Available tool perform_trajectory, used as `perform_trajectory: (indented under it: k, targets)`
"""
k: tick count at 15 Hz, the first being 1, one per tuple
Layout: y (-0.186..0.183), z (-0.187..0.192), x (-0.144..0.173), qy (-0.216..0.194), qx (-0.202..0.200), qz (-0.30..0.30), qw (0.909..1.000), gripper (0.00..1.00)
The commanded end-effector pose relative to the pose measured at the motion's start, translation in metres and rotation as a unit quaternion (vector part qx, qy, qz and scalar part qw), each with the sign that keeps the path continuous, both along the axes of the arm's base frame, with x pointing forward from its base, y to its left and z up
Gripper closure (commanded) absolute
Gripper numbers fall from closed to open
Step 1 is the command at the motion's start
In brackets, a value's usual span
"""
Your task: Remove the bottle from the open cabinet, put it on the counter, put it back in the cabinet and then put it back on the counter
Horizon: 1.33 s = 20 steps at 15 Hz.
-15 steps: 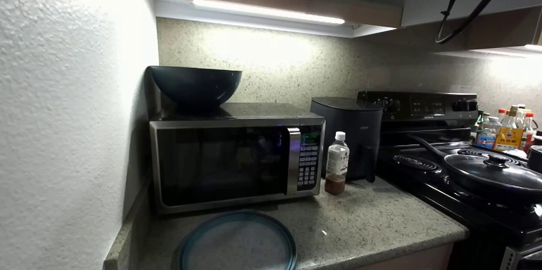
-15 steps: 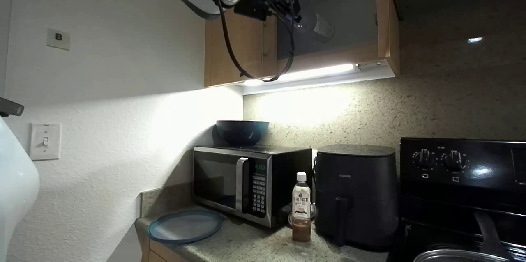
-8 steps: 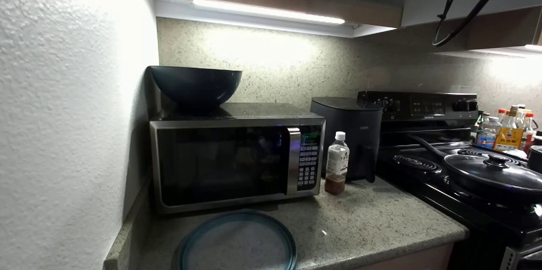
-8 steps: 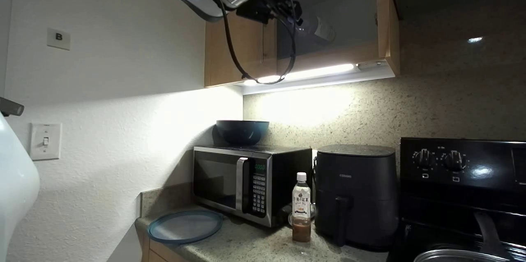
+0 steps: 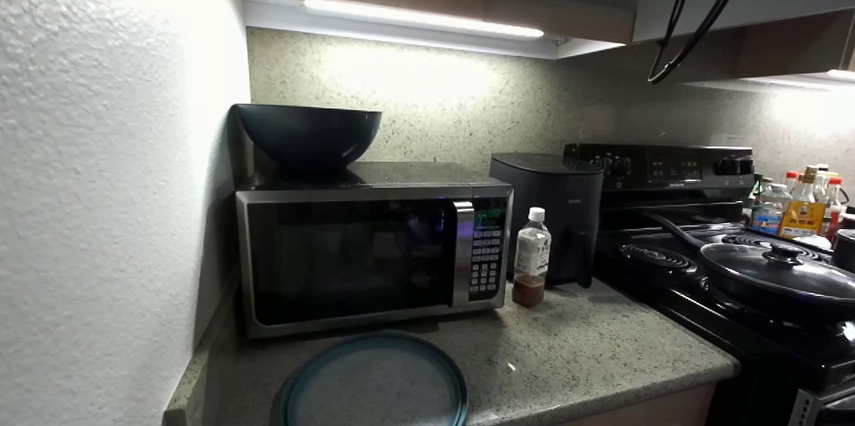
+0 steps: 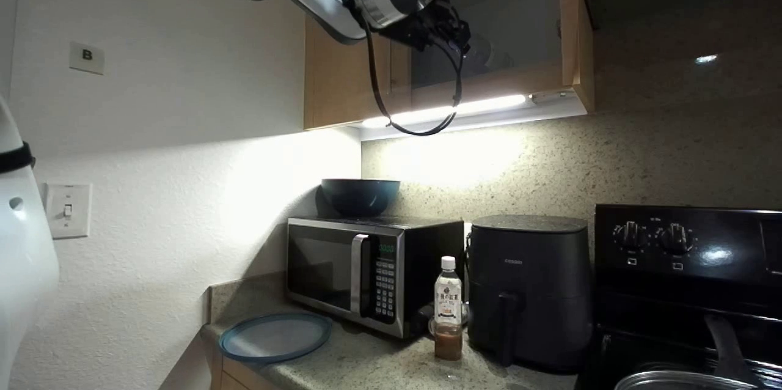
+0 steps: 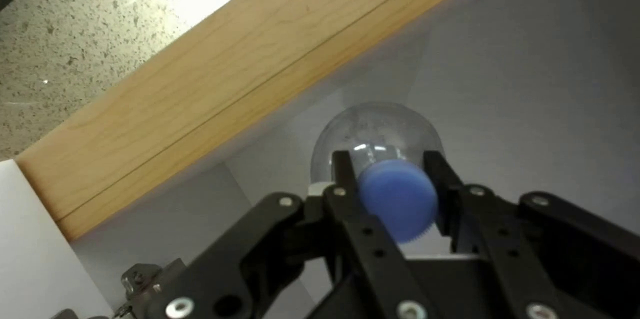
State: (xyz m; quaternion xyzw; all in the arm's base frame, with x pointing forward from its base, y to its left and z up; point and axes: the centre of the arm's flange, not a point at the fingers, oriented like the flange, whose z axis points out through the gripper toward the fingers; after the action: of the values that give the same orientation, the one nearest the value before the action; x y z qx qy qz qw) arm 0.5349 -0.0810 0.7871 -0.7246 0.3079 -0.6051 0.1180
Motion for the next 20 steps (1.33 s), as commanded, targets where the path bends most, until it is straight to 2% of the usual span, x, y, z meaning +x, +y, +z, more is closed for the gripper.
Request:
perform_trajectory:
  k: [1, 6, 11, 15, 20]
  targets:
    - [-0.01, 0.018, 0.039, -0.001, 0.003, 0.008, 1.0, 0.87]
    - [-0.002, 0.014, 0.068, 0.007, 0.001, 0.035, 0.9994, 0.87]
    - [0.022, -0.018, 0.097, 0.061, 0.012, 0.067, 0.9958, 0.87]
    - [0.027, -0.022, 0.102, 0.081, 0.019, 0.072, 0.9939, 0.87]
    - [0.027, -0.016, 0.1, 0.086, 0.01, 0.065, 0.9942, 0.87]
